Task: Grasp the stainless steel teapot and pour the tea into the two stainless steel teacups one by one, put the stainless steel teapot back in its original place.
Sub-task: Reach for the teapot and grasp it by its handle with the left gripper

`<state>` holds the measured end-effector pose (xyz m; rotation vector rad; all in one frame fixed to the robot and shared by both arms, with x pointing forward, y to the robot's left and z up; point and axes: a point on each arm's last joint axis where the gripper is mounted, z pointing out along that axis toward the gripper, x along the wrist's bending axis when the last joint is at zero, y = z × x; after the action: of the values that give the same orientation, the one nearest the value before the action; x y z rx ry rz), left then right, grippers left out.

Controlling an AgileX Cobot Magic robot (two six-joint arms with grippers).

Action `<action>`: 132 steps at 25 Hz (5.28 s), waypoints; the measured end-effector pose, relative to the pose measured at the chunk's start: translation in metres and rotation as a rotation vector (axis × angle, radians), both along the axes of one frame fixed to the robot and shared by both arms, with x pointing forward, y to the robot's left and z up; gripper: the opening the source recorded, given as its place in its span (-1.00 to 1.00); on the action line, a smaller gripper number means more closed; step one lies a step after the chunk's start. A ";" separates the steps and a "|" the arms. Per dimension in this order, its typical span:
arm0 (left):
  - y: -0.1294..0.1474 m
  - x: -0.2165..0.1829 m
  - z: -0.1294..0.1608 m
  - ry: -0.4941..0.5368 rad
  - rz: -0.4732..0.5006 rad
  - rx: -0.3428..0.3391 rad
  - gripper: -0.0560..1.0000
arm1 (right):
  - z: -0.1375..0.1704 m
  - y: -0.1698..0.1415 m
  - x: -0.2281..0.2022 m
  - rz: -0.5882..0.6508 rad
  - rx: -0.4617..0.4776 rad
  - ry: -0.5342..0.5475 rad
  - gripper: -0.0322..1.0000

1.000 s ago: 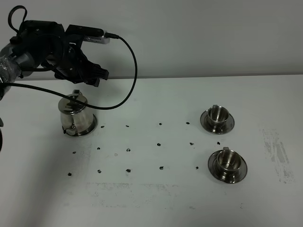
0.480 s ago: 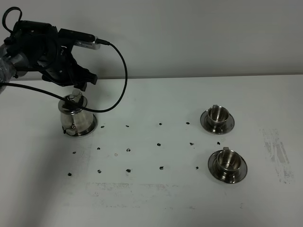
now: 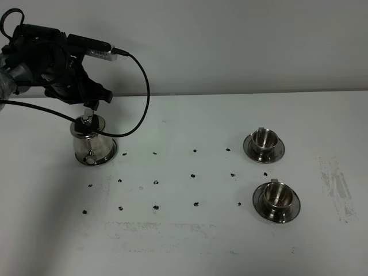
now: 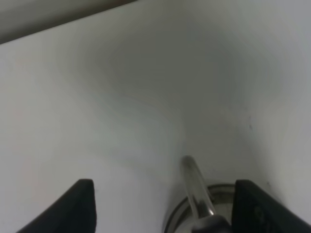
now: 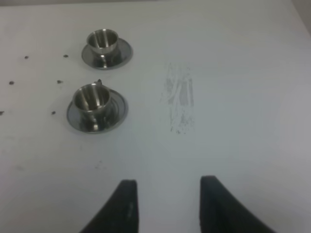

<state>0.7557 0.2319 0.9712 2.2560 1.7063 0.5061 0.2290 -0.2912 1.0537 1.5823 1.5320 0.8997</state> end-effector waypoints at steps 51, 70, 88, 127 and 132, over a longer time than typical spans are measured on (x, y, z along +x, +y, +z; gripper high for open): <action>0.029 -0.011 0.009 0.115 -0.046 0.143 0.25 | 0.000 0.000 0.000 0.000 0.000 0.000 -0.37; 0.078 -0.059 0.102 0.015 0.005 0.108 0.25 | 0.000 0.000 0.000 0.000 0.000 0.000 -0.37; 0.104 -0.066 0.014 -0.276 0.210 -0.179 0.25 | 0.000 0.000 0.000 0.000 0.000 0.000 -0.37; 0.092 -0.033 -0.042 -0.099 0.253 -0.313 0.25 | 0.000 0.000 0.000 0.000 0.000 0.000 -0.37; 0.092 -0.035 -0.043 -0.081 0.256 -0.323 0.24 | 0.000 0.000 0.000 0.000 0.000 0.000 -0.37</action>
<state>0.7210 0.3240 0.9284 1.7844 1.8903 0.3380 0.2290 -0.2912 1.0537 1.5823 1.5320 0.8997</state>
